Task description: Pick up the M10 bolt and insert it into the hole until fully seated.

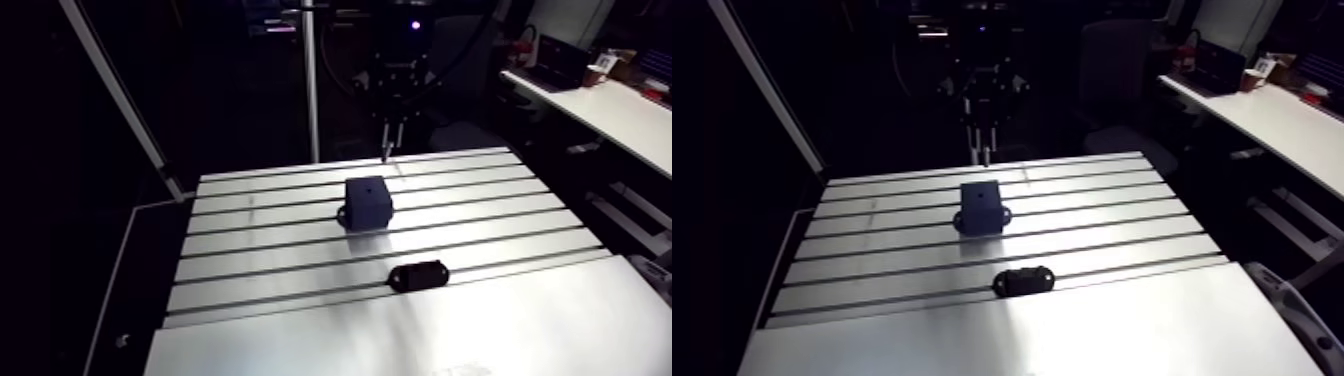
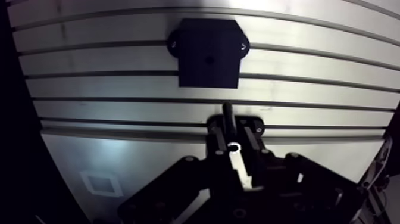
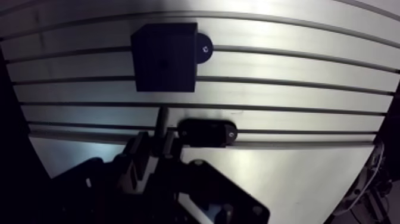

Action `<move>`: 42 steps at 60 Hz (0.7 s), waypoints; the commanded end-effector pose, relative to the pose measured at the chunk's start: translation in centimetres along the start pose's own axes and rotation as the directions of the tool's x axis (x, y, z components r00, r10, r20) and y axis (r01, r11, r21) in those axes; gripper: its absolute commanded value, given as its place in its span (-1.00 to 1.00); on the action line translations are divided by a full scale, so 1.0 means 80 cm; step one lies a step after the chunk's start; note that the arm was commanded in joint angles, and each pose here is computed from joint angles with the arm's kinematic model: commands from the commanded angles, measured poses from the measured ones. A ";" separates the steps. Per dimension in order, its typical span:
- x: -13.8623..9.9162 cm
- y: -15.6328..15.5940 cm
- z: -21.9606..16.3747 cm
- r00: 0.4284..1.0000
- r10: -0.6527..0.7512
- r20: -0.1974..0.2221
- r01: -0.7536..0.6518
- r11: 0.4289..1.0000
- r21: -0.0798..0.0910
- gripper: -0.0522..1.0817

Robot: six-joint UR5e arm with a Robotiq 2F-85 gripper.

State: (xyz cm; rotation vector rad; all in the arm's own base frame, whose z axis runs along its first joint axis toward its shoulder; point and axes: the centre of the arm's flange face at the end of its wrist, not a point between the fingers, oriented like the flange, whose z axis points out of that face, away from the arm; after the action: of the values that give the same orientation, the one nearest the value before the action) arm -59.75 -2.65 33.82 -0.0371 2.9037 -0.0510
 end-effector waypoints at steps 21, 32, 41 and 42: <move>0.047 -0.031 0.027 0.998 -0.015 0.068 0.016 1.000 -0.018 0.99; 0.061 -0.029 0.040 0.996 -0.001 0.084 0.003 1.000 -0.020 0.99; 0.065 -0.028 0.046 0.996 -0.001 0.092 0.003 1.000 -0.020 0.99; 0.066 -0.028 0.047 0.996 -0.001 0.093 0.003 1.000 -0.020 0.99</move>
State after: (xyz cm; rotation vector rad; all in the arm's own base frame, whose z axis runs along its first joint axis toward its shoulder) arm -63.48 -5.14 29.91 -0.0475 2.8229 -0.0214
